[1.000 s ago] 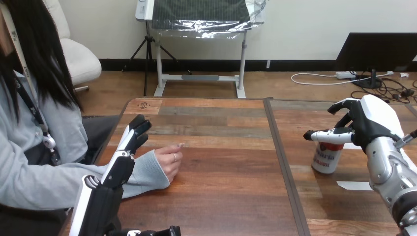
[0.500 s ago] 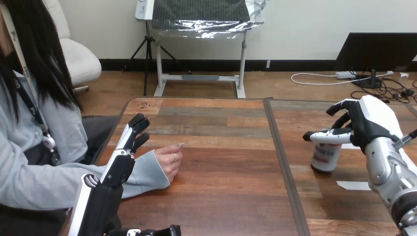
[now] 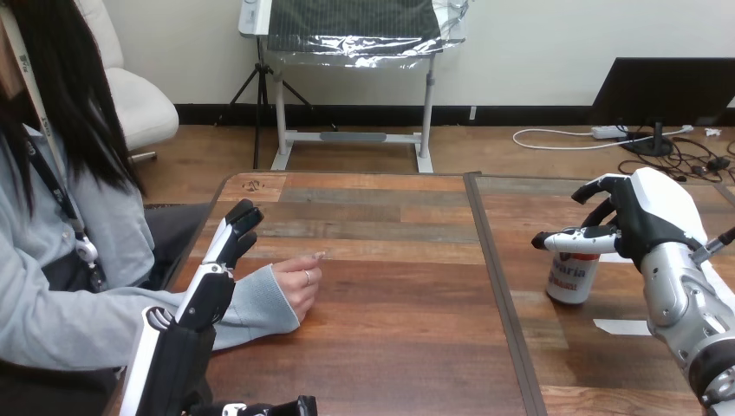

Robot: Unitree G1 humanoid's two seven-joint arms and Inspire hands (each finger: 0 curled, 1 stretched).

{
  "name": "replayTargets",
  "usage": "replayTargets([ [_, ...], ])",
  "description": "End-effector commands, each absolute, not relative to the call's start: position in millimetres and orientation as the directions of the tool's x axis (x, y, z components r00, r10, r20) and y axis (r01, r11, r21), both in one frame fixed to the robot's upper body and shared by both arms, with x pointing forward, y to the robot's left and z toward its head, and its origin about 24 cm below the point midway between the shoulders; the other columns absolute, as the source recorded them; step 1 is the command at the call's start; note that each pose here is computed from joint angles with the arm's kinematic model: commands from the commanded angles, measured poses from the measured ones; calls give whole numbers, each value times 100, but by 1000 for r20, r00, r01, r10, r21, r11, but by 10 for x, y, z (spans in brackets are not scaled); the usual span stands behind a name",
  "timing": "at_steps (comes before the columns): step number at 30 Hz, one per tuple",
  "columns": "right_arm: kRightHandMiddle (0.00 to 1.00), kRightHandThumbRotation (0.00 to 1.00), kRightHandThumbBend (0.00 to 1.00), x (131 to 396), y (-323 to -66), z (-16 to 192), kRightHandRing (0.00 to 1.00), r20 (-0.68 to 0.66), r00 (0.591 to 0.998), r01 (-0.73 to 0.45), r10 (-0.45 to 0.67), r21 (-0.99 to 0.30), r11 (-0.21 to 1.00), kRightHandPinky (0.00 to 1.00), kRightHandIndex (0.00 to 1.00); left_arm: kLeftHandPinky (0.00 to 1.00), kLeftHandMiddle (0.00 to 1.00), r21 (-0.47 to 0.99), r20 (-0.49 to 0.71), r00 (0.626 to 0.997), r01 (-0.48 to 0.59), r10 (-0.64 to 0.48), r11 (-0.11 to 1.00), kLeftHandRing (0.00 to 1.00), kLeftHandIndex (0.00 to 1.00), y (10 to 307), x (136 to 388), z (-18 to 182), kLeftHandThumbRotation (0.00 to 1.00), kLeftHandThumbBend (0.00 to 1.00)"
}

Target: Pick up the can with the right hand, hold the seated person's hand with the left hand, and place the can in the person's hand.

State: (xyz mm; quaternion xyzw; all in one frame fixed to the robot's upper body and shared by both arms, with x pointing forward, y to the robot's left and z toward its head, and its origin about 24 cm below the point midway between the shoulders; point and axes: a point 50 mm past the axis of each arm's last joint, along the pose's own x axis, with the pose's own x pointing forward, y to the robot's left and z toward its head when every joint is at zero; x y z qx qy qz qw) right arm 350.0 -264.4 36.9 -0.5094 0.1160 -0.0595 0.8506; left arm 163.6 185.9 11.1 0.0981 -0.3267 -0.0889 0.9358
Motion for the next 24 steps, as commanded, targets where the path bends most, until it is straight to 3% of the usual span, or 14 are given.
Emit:
replayTargets([
  [1, 54, 37, 96, 3538, -2494, 369, 49, -119, 978, -15, -173, -863, 506, 45, 72, 92, 97, 242, 656, 721, 82, -225, 967, 97, 92, 1834, 1787, 230, 57, 100],
  [5, 49, 37, 96, 3536, -2494, 377, 46, -107, 980, -8, -167, -863, 505, 42, 72, 91, 97, 235, 653, 724, 85, -222, 968, 98, 92, 1827, 1788, 225, 57, 100],
  [16, 58, 44, 99, 3542, -2491, 403, 53, -87, 984, 3, -155, -863, 505, 49, 73, 93, 98, 228, 647, 729, 94, -223, 969, 98, 92, 1821, 1804, 220, 56, 100],
  [24, 58, 47, 100, 3548, -2488, 438, 49, -59, 987, 28, -147, -850, 527, 45, 74, 96, 99, 232, 646, 729, 98, -228, 968, 99, 93, 1821, 1816, 220, 55, 100],
])
